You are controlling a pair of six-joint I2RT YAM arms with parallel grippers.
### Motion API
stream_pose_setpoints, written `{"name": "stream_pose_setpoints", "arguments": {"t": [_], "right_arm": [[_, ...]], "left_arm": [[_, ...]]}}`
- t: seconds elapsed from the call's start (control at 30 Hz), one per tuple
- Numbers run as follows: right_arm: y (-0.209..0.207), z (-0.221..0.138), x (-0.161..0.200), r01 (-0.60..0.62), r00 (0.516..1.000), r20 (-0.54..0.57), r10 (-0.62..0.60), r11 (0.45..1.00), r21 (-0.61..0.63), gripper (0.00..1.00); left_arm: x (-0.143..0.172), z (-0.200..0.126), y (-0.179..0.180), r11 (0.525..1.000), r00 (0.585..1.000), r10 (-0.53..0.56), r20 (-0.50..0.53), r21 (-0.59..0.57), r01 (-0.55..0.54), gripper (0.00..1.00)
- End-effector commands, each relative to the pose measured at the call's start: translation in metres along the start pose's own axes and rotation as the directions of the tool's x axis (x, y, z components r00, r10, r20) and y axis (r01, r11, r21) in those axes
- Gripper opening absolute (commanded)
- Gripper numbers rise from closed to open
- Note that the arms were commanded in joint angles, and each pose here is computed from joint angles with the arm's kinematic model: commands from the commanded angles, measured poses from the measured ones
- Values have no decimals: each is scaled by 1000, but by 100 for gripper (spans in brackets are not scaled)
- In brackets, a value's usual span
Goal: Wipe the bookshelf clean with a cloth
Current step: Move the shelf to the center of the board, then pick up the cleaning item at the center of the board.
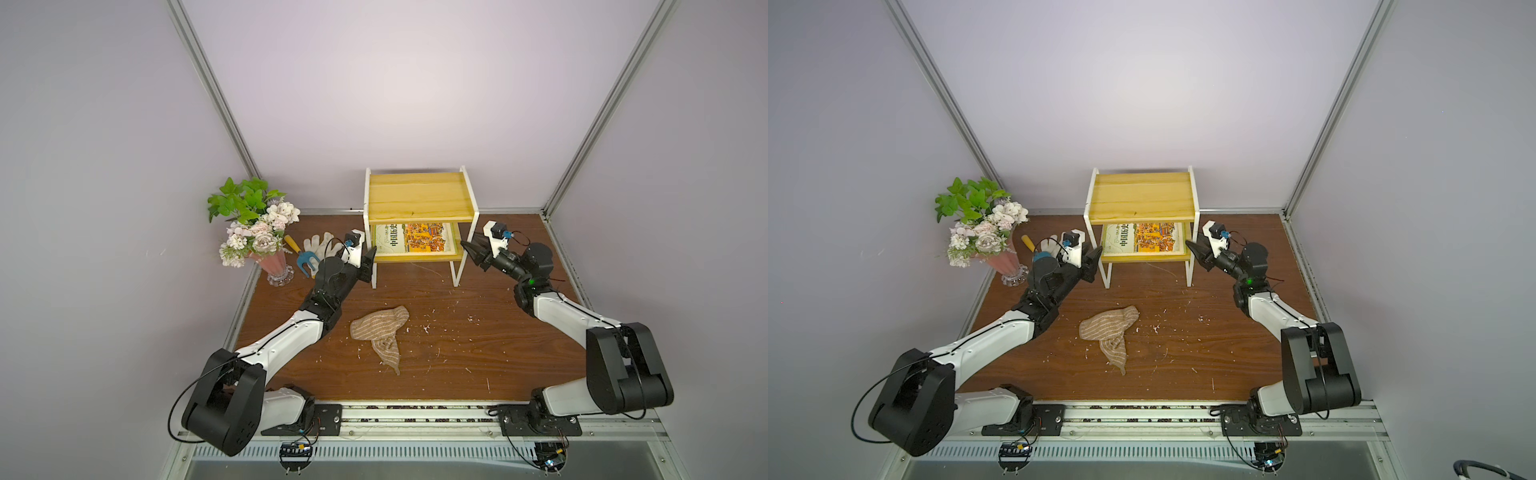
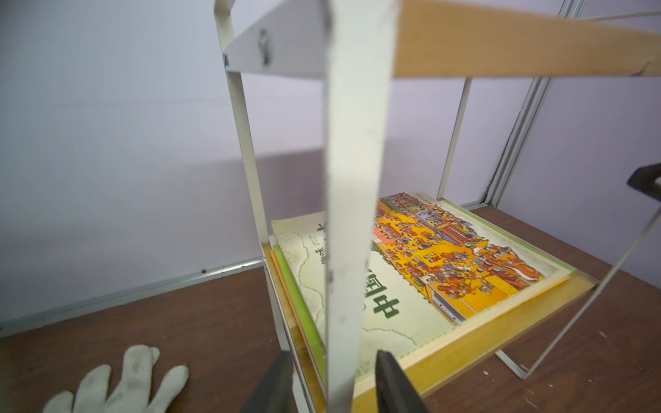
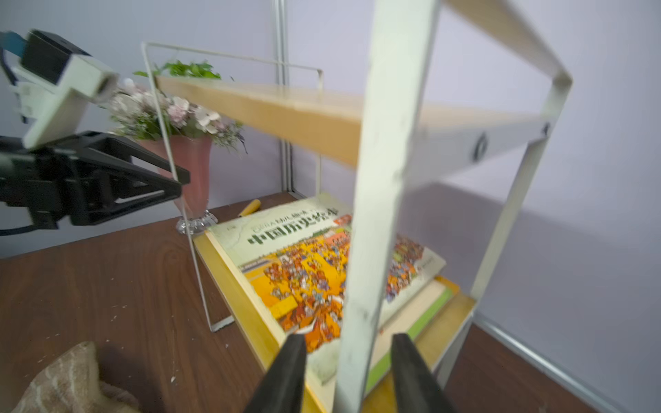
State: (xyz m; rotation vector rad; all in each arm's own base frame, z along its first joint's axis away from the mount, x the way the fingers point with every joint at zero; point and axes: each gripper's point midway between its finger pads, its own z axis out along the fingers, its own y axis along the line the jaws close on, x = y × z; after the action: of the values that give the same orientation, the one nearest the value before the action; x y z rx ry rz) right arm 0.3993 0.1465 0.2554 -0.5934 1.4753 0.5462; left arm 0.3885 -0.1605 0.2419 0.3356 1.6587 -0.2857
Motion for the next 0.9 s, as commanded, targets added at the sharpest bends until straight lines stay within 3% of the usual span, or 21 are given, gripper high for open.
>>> {"name": "stream_pose_setpoints", "arguments": {"t": [0.0,0.07,0.13,0.3,0.4,0.53,0.63,0.73,0.83,0.87], "right_arm": [[-32,-27,7,-74,996,-31,85,960,271,68],[-37,-50,23,-133,983,-68,171,916,379,73],[-20,-65,40,-156,969,-119,215,913,377,76],[102,-46,69,-163,951,-258,168,986,42,84],[195,-15,86,-112,938,-347,22,964,-242,98],[267,26,121,108,855,-408,-320,880,-463,99],[304,51,152,131,784,-430,-447,797,-589,99],[314,62,180,184,724,-448,-525,773,-608,97],[277,80,196,293,675,-546,-497,859,-420,78],[262,82,195,330,669,-568,-479,877,-351,67]], "left_arm": [[10,-4,-4,1000,999,7,-32,12,-7,55],[8,-10,-4,1000,1000,-9,-18,12,9,61],[6,-17,-4,999,999,-33,-5,13,33,67],[5,-33,9,986,987,-157,23,-59,158,86],[11,-38,25,957,968,-248,39,-147,251,98],[18,-45,36,922,944,-324,63,-202,330,100],[25,-51,49,894,931,-357,74,-261,364,100],[32,-54,57,876,920,-384,77,-286,389,100],[27,-55,52,882,909,-409,85,-218,418,100],[24,-55,50,885,907,-413,90,-198,422,100]]}}
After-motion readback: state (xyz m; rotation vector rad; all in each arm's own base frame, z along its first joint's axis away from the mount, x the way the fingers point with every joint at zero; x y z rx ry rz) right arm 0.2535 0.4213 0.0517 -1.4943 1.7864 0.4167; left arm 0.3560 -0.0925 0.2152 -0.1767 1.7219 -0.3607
